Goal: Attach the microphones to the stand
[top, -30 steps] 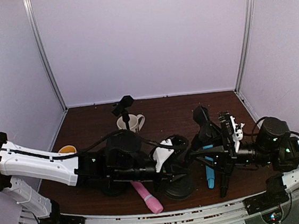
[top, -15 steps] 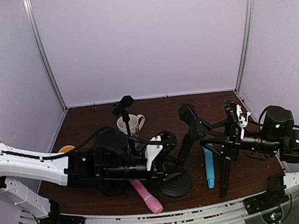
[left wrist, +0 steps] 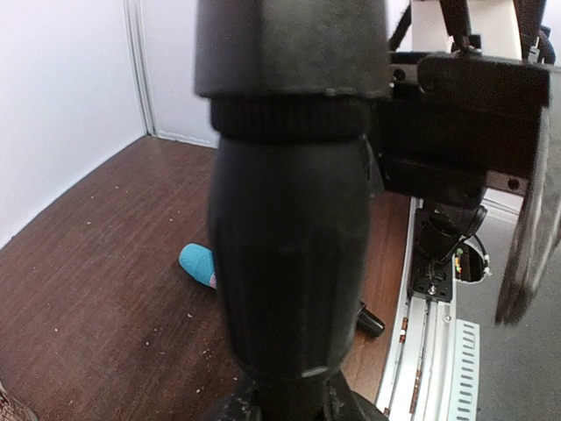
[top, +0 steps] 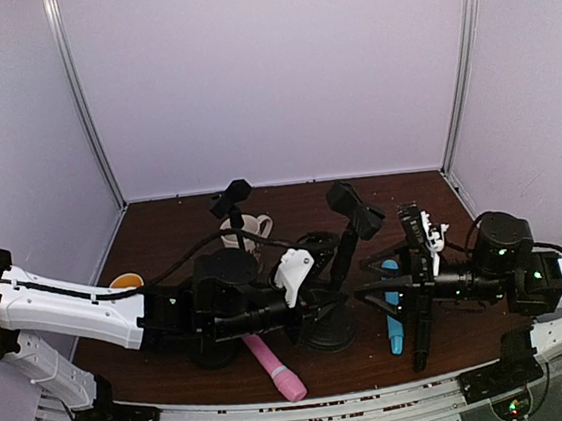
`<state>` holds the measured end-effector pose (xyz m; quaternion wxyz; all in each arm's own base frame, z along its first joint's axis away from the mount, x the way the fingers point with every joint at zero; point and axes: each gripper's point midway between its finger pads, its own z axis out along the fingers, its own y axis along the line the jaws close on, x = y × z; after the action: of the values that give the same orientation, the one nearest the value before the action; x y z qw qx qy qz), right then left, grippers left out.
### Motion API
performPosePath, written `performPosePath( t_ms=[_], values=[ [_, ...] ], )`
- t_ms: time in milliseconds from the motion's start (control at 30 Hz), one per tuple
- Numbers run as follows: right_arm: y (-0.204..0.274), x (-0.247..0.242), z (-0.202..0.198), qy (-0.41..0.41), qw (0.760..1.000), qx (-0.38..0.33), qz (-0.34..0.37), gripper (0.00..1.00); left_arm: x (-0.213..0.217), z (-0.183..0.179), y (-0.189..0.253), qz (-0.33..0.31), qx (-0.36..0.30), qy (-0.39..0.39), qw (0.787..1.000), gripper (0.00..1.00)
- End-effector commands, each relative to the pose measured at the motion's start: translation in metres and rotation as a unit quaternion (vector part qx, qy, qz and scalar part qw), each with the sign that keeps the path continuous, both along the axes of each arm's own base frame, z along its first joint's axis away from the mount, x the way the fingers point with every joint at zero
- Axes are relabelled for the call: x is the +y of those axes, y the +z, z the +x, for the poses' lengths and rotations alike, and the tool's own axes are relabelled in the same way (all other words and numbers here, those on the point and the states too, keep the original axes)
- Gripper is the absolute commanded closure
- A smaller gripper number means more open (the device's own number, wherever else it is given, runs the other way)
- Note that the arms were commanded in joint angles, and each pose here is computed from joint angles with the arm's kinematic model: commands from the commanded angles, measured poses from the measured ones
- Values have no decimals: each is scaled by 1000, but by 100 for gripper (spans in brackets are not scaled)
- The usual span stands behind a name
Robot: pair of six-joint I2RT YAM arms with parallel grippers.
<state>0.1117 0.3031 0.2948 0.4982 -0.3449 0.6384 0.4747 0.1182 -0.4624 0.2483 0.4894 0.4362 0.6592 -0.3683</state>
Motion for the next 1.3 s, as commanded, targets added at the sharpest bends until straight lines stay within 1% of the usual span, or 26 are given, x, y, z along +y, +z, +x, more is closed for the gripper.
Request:
performPosePath(
  t_ms=[0,100,333,467,633,800,867,1000,1067,1267],
  values=[
    [16,13,12,-26,999,3,21,30,-8,6,50,-78,-3,13,997,100],
    [11,21,17,-33,999,14,13,30,-8,4,49,-79,0,9,997,100],
    [14,16,29,-71,996,35,46,31,-9,2,42,-76,6,2,997,100],
    [5,9,43,-114,992,47,32,32,-10,1,41,-78,8,-1,997,100],
    [-11,-2,49,-145,988,59,12,32,-4,4,44,-86,8,12,996,100],
    [-22,-18,51,-166,983,76,12,34,0,8,40,-81,9,25,996,100],
    [-19,-18,44,-147,986,70,22,34,-1,9,36,-78,13,28,996,100],
    [0,-6,13,-44,996,39,65,33,-7,12,22,-64,29,38,997,100],
    [5,-5,10,-35,996,39,77,33,-10,12,18,-62,35,36,997,100],
    [16,2,17,-46,995,31,88,34,-16,9,11,-61,46,27,997,100]
  ],
)
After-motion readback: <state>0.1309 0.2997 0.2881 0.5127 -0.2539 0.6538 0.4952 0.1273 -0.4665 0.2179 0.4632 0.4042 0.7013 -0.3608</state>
